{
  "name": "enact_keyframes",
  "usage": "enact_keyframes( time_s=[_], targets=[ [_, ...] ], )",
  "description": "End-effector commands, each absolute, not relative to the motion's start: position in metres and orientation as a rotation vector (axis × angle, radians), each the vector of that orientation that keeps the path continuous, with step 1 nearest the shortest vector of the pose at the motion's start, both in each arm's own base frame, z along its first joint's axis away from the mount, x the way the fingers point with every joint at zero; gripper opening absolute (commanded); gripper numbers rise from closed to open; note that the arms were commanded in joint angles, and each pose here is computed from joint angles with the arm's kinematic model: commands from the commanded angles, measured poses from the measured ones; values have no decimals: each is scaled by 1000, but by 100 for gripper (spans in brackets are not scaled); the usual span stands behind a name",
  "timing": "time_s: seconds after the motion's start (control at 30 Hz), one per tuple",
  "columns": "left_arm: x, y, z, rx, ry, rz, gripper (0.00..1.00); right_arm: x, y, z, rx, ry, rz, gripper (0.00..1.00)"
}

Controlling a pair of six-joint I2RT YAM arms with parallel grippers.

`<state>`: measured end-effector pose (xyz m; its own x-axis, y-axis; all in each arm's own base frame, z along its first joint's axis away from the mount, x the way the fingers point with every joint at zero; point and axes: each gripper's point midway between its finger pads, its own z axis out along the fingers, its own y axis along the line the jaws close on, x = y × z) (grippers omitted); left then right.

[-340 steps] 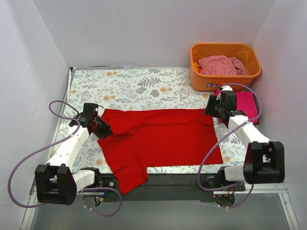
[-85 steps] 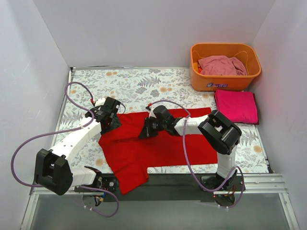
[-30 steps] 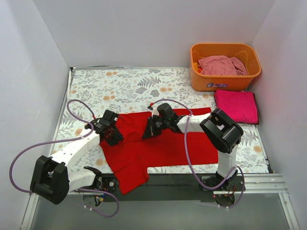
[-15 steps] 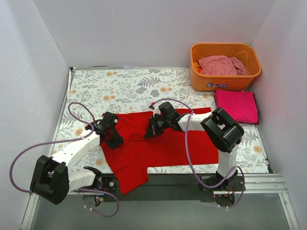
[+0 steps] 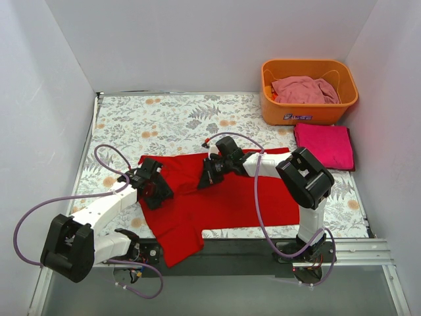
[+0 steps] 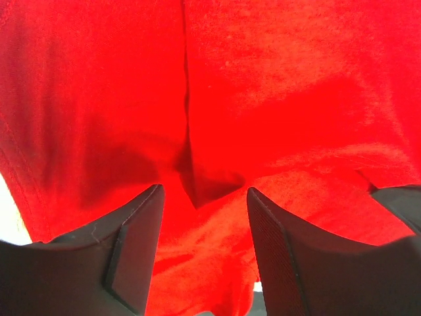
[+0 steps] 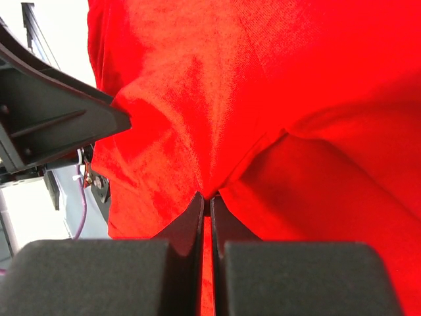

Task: Fold and stack the t-shirts
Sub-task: Fold the tshirt

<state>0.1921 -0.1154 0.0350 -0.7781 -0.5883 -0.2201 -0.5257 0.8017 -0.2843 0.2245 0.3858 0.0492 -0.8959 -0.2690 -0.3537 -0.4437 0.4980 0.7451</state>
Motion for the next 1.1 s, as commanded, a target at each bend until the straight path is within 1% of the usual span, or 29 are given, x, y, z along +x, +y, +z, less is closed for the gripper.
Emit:
enact_keyframes(
  time_s=[0.0,0.13,0.3,0.53,0.57,0.6,0.67,0.7,0.8,1.0,1.07],
  targets=[
    [200,-118,38,-806,2630,-367,53,229,392,58,-658,2514,1383,1],
    [209,-128,39,-770,2598,-446,53,228,392,56,-661,2518,1389,1],
    [214,-130,40,-745,2598,-451,51,228,393,56,-664,2519,1400,1],
    [214,-136,46,-726,2602,-501,42,228,393,57,-664,2519,1400,1],
    [213,-138,46,-725,2606,-514,35,228,393,57,-664,2519,1400,1],
    [213,-139,48,-730,2604,-528,32,228,393,57,-667,2515,1398,1],
    [211,-146,55,-728,2614,-580,23,229,393,58,-665,2513,1396,1],
    [208,-147,57,-738,2627,-583,15,229,393,59,-671,2507,1392,1],
    [203,-148,67,-773,2644,-594,5,228,392,58,-675,2509,1388,1],
    [190,-136,74,-875,2686,-492,4,228,388,55,-674,2523,1373,1],
    [189,-132,72,-894,2681,-463,7,231,386,55,-671,2524,1362,1]
  ],
)
